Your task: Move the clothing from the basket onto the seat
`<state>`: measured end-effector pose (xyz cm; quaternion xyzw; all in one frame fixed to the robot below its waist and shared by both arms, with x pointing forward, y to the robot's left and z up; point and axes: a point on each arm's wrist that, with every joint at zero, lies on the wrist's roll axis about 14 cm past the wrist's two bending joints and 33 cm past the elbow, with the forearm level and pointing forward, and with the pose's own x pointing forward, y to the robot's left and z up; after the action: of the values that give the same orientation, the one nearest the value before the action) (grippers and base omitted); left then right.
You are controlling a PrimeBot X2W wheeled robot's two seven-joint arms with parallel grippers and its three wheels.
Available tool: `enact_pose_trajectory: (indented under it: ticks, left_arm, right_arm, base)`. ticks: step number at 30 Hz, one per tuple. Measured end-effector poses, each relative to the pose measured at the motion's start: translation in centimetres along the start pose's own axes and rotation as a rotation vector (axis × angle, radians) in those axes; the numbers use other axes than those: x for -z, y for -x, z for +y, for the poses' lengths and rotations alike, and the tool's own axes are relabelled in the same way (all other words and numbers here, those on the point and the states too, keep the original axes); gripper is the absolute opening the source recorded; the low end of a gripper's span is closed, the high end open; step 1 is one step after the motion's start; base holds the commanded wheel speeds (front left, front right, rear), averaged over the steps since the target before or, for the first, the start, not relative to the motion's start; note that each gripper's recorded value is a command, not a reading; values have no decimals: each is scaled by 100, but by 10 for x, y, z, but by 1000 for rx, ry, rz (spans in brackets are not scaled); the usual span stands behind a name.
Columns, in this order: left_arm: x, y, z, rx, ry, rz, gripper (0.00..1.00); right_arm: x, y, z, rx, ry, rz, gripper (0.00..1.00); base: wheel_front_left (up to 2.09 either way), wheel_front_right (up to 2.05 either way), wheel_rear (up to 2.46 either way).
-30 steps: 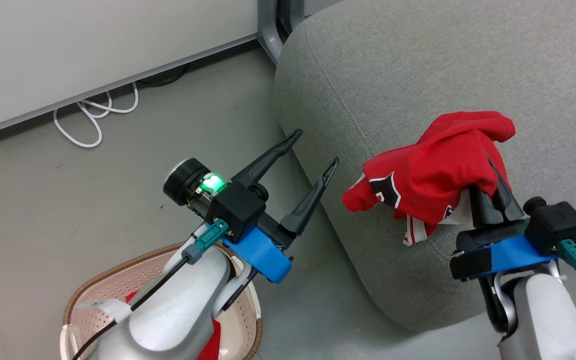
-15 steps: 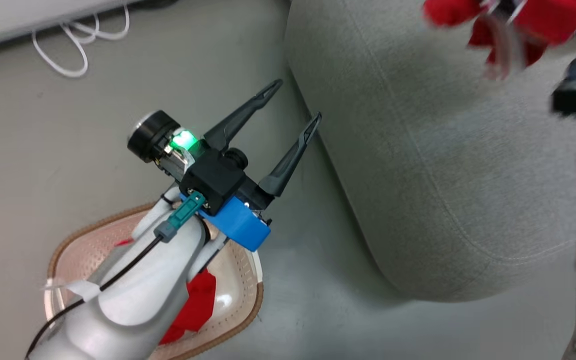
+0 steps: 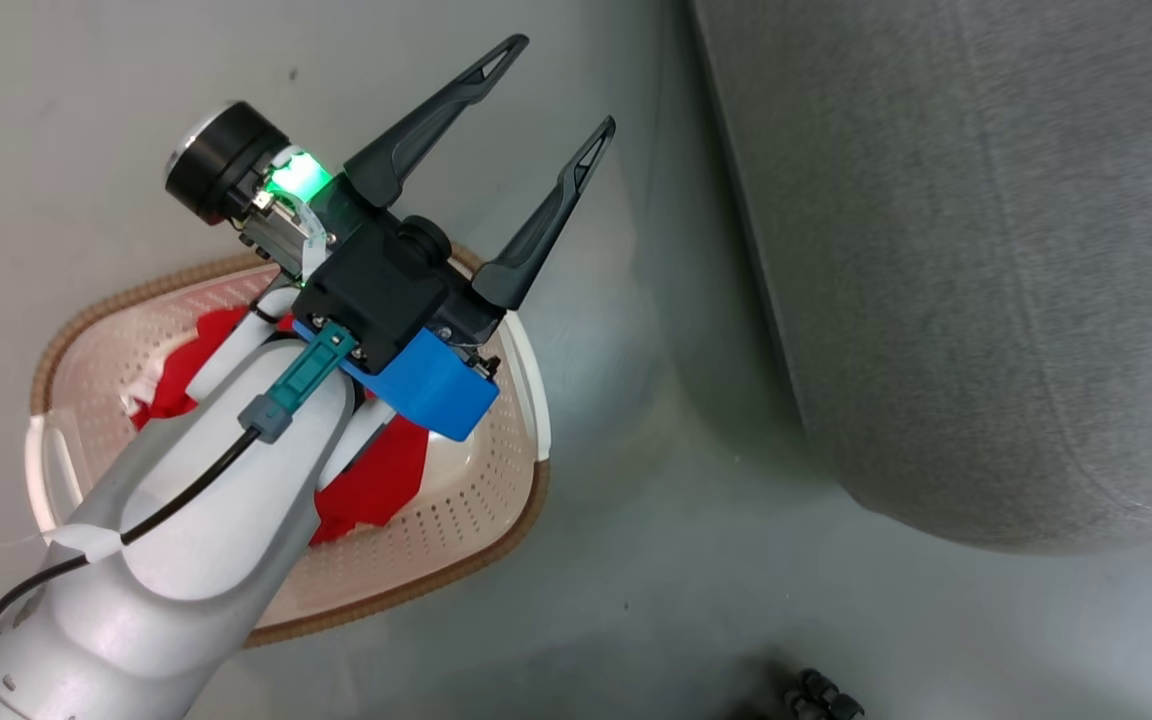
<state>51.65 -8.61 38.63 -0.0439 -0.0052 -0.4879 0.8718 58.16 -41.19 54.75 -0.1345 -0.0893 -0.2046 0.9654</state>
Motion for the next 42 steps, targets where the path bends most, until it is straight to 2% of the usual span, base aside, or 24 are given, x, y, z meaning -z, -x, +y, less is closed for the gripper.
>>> enact_pose_trajectory:
  ticks: [3, 7, 13, 14, 15, 19, 25, 29, 37, 42]
  left_arm:
    - [19, 2, 5, -8, 26, 17, 100]
    - [36, 7, 9, -21, 49, 39, 100]
    - [37, 11, 12, -33, 47, 45, 100]
    - [35, 10, 12, -34, 46, 41, 100]
    - [31, 9, 12, -36, 42, 36, 100]
    - [14, 8, 10, -44, 31, 15, 100]
    - [-21, 11, -6, -61, 35, -19, 100]
    - [-46, 19, -14, -90, 34, -41, 100]
    - [-95, 50, -11, -223, -3, -85, 100]
    - [-114, 97, 12, -408, -39, -83, 100]
  right_arm:
    - [59, 9, 11, -13, 7, 145, 0]
    - [111, 25, 15, 9, -9, 277, 0]
    - [149, 49, 20, 17, -29, 397, 0]
    - [152, 54, 19, 22, -39, 412, 40]
    - [151, 56, 19, 27, -46, 414, 100]
    - [135, 63, 9, 32, -42, 383, 100]
    - [116, 103, -4, 2, -5, 383, 100]
    - [88, 123, -3, -44, 7, 336, 100]
    - [22, 152, 24, -154, -74, 187, 100]
    - [-18, 175, 70, -265, -173, 94, 100]
  base:
    - [0, 0, 0]
    - [0, 0, 0]
    - [0, 0, 0]
    - [0, 0, 0]
    - [0, 0, 0]
    - [0, 0, 0]
    - [0, 0, 0]
    - [0, 0, 0]
    - [0, 0, 0]
    - [0, 0, 0]
